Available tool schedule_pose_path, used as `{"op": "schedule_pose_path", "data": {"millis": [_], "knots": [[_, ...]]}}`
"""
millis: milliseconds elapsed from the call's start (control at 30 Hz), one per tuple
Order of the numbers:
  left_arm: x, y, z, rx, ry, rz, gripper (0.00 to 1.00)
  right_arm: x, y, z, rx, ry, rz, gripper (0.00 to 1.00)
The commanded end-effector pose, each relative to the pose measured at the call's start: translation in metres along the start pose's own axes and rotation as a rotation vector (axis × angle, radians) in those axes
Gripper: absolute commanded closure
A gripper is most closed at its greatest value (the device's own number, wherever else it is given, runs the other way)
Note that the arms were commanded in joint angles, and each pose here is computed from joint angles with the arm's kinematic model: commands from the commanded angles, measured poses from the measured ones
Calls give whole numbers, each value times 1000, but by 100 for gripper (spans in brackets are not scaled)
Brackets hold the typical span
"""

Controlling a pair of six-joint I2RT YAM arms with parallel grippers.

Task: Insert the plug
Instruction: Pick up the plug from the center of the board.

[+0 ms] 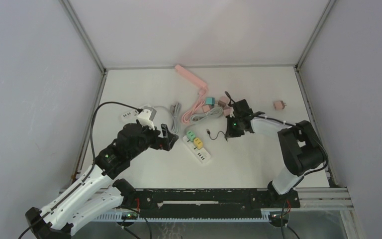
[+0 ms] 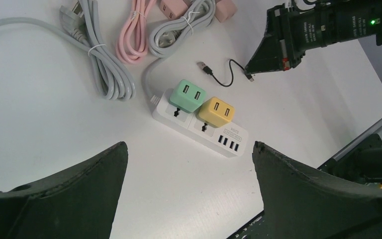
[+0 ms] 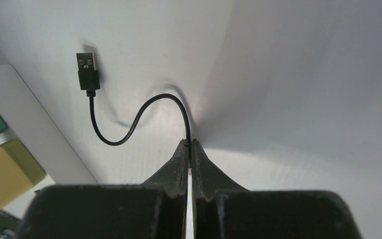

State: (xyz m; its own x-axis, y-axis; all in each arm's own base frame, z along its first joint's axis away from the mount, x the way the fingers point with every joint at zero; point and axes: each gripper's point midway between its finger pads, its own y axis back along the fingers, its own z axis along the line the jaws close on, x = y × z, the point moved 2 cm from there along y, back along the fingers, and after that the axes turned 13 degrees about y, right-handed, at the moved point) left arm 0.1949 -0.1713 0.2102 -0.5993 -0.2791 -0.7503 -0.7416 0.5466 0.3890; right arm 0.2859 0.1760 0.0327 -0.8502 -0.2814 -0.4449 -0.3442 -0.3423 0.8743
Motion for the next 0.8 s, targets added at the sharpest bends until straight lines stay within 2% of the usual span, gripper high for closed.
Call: {"op": "schedule_pose_path", "data": {"millis": [0,233,433,767], "knots": [[-20,4,-20,77,18,-56,2,-8,18,5,-166,-163,-81,96],[-18,0,-26,109,44,-39,2,-14,32,9,-338,-254,-175,100],[-15,-6,-33,142,86,-23,2,-21,45,23,-463,-261,-255,100],[-17,-18,-49,205,95,7,2,-35,74,35,-518,-232,-365,100]]}}
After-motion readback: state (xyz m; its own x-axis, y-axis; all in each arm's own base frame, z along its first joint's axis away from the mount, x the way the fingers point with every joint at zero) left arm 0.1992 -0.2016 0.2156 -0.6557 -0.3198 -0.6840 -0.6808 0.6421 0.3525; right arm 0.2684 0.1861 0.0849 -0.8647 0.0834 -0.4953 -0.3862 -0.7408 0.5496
